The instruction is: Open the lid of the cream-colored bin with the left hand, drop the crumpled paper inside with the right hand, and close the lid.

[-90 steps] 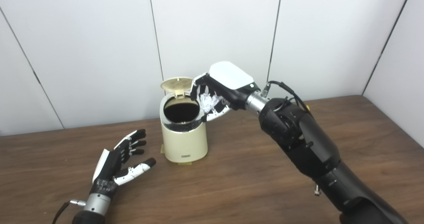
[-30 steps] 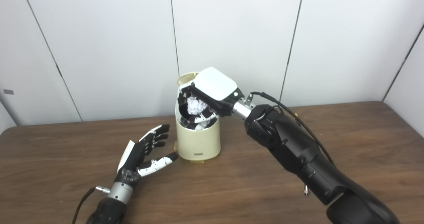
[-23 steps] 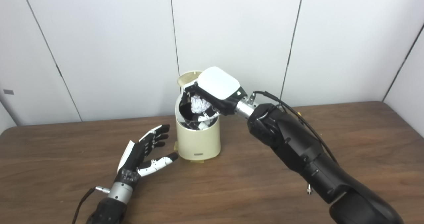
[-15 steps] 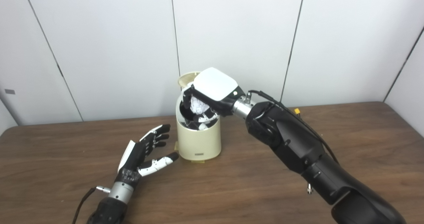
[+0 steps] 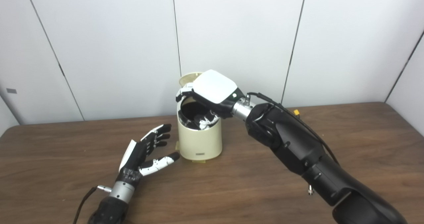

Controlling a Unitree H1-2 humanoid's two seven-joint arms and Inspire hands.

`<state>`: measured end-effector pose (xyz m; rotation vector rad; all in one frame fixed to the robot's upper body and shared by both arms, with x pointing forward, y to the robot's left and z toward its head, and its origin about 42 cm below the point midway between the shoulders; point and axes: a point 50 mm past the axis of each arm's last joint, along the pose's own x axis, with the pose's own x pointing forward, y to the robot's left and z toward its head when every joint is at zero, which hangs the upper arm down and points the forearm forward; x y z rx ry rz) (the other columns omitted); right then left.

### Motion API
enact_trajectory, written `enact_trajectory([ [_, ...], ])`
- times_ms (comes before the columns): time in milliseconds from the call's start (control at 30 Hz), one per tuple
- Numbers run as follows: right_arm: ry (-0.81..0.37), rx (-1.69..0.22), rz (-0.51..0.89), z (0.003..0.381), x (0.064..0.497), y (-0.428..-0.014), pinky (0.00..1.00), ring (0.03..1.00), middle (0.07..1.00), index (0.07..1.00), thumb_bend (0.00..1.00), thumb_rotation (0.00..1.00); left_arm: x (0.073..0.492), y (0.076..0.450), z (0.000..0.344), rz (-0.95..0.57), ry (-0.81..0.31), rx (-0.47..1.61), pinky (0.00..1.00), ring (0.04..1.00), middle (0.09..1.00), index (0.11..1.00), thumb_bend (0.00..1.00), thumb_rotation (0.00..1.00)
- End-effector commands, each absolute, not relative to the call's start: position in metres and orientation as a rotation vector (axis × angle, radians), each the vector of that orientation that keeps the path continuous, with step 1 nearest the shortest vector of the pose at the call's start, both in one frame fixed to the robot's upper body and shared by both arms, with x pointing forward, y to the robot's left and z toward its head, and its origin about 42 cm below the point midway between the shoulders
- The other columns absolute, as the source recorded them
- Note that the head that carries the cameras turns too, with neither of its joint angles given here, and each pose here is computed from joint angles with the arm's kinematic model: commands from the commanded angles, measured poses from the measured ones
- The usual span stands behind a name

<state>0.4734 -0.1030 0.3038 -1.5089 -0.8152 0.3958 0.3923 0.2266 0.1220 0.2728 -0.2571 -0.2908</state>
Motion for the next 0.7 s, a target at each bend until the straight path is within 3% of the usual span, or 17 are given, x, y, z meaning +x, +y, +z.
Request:
enact_trajectory([
  [0, -0.868, -1.522, 0.339, 0.327, 0.476, -0.107, 0.54, 0.657, 0.74, 0.714, 0.88, 0.09, 0.383, 0.221, 0.105, -0.294, -0.235, 0.245, 0.8, 0.843, 0.881, 0.884, 0.8, 0.36],
  [233, -0.91, -1.463, 0.333, 0.33, 0.473, -0.111, 0.52, 0.631, 0.711, 0.699, 0.85, 0.09, 0.384, 0.22, 0.107, -0.291, -0.243, 0.234, 0.8, 0.842, 0.876, 0.881, 0.8, 0.35],
  [333, -0.997, -1.378, 0.297, 0.334, 0.468, -0.115, 0.45, 0.537, 0.607, 0.639, 0.77, 0.1, 0.384, 0.221, 0.106, -0.289, -0.241, 0.241, 0.79, 0.837, 0.876, 0.882, 0.8, 0.36],
  [367, -1.032, -1.352, 0.279, 0.334, 0.466, -0.118, 0.41, 0.496, 0.522, 0.567, 0.62, 0.04, 0.383, 0.222, 0.106, -0.287, -0.237, 0.242, 0.8, 0.838, 0.873, 0.881, 0.81, 0.36],
  [433, -1.089, -1.323, 0.242, 0.336, 0.462, -0.123, 0.38, 0.457, 0.47, 0.532, 0.55, 0.01, 0.383, 0.222, 0.105, -0.287, -0.235, 0.239, 0.8, 0.838, 0.869, 0.881, 0.8, 0.35],
  [667, -1.134, -1.241, 0.158, 0.339, 0.449, -0.141, 0.37, 0.432, 0.446, 0.516, 0.53, 0.0, 0.383, 0.221, 0.104, -0.287, -0.235, 0.244, 0.8, 0.845, 0.88, 0.883, 0.8, 0.35],
])
